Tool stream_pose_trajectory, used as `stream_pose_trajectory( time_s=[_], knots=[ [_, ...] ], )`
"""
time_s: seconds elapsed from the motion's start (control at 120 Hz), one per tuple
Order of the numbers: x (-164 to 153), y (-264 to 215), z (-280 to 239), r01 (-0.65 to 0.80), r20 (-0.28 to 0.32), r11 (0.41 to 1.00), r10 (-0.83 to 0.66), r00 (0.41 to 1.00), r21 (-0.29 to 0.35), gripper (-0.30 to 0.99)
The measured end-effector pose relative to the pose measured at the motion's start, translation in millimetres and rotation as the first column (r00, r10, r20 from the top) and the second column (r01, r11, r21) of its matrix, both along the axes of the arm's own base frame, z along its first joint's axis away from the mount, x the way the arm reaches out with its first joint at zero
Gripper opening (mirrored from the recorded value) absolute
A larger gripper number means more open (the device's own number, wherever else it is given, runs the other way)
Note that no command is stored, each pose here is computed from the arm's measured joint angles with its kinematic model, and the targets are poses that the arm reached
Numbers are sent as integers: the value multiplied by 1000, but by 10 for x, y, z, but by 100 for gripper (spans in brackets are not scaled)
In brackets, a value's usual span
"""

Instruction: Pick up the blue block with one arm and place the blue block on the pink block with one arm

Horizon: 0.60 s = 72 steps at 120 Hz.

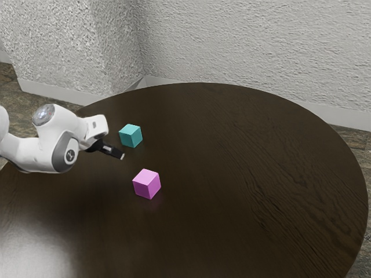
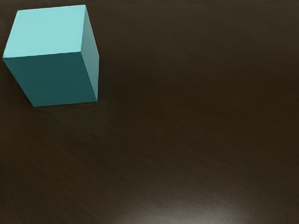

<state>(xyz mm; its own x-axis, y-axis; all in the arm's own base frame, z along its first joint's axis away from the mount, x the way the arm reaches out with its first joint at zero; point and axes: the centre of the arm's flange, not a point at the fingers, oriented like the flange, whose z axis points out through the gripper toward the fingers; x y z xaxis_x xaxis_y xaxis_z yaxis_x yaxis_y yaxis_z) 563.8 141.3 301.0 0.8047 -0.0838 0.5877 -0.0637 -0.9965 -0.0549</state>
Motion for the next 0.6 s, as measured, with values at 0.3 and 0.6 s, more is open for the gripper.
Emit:
stream_pose_trajectory(
  time_s=[0.3,0.6],
  knots=[
    [385,327,-371,-35,199,999,39,979,-23,65],
    [742,583,-666,-36,285,999,32,958,7,65]
  ],
)
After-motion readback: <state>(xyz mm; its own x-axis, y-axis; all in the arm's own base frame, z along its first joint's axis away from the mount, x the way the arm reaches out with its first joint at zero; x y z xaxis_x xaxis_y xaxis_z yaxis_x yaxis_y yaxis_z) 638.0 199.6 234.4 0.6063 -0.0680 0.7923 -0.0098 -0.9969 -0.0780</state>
